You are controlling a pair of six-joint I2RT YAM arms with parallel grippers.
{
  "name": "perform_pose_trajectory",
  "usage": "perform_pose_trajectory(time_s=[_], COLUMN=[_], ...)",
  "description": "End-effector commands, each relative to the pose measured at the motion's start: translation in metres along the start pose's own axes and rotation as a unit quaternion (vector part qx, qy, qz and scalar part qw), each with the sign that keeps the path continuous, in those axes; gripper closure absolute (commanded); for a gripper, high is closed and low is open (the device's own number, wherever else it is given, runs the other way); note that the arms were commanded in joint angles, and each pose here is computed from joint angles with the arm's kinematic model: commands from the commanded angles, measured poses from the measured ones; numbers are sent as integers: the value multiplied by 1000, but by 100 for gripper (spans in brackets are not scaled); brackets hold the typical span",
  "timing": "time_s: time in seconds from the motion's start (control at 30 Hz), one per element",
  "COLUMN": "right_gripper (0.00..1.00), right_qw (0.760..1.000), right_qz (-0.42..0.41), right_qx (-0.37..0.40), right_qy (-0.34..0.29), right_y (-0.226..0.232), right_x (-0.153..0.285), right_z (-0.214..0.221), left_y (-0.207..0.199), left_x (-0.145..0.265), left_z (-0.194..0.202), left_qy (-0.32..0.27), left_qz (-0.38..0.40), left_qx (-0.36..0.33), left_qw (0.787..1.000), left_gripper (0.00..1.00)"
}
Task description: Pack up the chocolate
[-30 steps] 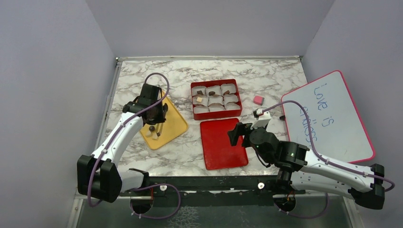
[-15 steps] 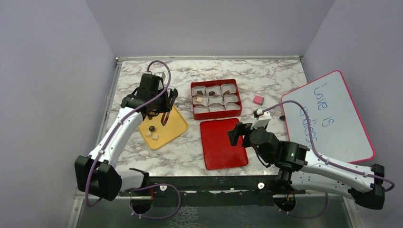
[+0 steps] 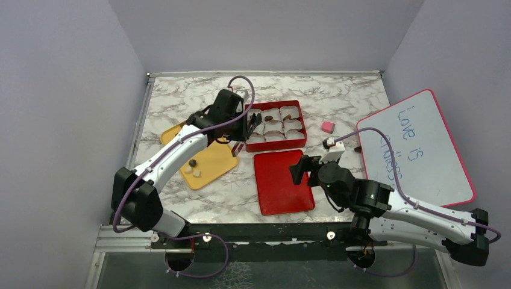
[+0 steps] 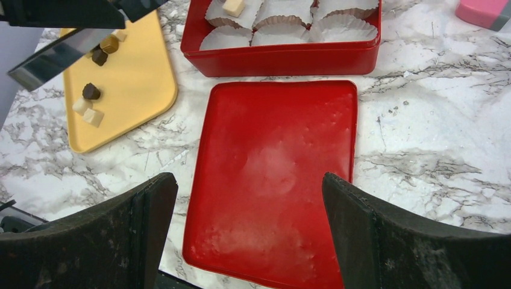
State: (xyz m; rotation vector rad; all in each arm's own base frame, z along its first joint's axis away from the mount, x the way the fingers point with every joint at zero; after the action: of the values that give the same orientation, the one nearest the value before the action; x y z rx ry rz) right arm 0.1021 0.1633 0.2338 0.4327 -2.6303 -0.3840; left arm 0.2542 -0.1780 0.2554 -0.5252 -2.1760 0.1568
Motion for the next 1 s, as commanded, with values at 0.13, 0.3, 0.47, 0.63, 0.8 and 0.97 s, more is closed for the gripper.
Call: perform_pose_trajectory(time_s=[0.13,0.3,0.47,0.63,0.8,0.97], right_gripper=[4,4,4,4,4,4], right_qw=[1000,1000,1000,1000,999,1000], right_qz=[1,4,6,9,8,8], right_qx=[-13,-9,-6,-3,-4,-4], right_qy=[-20,-22,-25,-28,-31,-29], right_y=[-1,-1,-1,-2,-1,0], right_x=[2,2,3,4,5,4], right_z=[-7,-8,-10,-12,-14,-14], left_y=[-30,-40,-42,-41,-39,-37], left_x=[-34,-56,-71,-83,-90,-96], left_z=[-16,-18,-18,-17,-15,-14], left_qy=[-11,5,15,25,30,33], left_qz=[33,35,30,21,11,1], left_qx=[-28,-47,-57,-62,-65,-66], left_qw=[999,998,998,998,997,997], left_gripper=[82,82,79,79,77,74])
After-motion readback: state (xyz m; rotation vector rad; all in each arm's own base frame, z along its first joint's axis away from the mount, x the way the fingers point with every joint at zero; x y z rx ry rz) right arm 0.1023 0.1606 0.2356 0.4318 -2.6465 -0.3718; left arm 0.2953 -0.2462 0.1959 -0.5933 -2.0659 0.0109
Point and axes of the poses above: each gripper's point midway between its finger pads, its own x axis back along the fingers, its own y axis along the line the jaws close on, z = x × y, the point moved 10 cm from there along x, back along the fingers, and after that the axes turned 2 degrees about -x, right-handed, at the moved point
